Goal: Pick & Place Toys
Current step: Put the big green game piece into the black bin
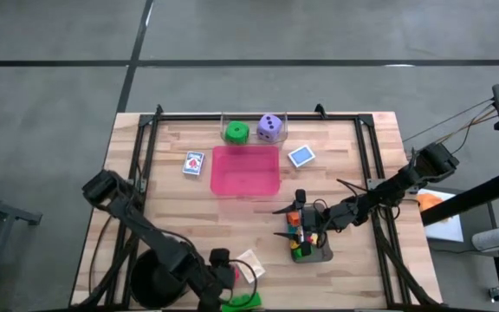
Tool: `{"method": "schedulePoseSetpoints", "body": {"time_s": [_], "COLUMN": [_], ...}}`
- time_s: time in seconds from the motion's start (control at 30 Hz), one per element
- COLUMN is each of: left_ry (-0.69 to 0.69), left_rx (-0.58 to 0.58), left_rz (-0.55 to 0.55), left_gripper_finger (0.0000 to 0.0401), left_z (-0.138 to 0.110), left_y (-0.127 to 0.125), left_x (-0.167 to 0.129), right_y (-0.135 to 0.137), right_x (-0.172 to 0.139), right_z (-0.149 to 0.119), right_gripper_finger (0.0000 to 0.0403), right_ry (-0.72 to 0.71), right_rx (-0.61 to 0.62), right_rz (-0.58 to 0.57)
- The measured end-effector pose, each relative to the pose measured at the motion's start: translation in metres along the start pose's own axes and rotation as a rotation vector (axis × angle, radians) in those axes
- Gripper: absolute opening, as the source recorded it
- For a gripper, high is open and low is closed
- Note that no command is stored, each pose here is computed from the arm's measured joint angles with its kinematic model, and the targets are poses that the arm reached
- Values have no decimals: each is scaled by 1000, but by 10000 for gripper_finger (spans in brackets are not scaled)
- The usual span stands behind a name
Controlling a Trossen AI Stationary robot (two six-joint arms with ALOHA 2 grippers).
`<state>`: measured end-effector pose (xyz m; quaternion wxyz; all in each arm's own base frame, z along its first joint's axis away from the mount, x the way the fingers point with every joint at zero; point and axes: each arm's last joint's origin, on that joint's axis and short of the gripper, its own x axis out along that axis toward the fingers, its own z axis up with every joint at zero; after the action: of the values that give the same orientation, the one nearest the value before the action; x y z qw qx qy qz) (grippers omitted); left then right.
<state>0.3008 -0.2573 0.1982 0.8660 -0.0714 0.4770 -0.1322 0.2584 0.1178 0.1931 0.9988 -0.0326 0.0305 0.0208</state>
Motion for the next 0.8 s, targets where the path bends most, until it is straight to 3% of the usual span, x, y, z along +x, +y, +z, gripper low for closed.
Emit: {"method": "schedulePoseSetpoints", "body": {"time_s": [0.3,0.63,0.8], "left_ry": [23,17,46], "left_rx": [-26,-34,-21], "left_rz": [-3,-2,-6], "left_gripper_finger": [374,374,374], "left_z": [-5,-10,-13], "left_y": [-7,-13,-21], "left_x": [19,21,37], "right_y": [-3,4,10], "right_x": [0,-5,-8], "right_z": [-2,-1,0], "right_gripper_finger": [282,282,282], "right_ry": [16,8,3], "right_rx": [19,104,104], "right_rz": [-121,-171,-208]}}
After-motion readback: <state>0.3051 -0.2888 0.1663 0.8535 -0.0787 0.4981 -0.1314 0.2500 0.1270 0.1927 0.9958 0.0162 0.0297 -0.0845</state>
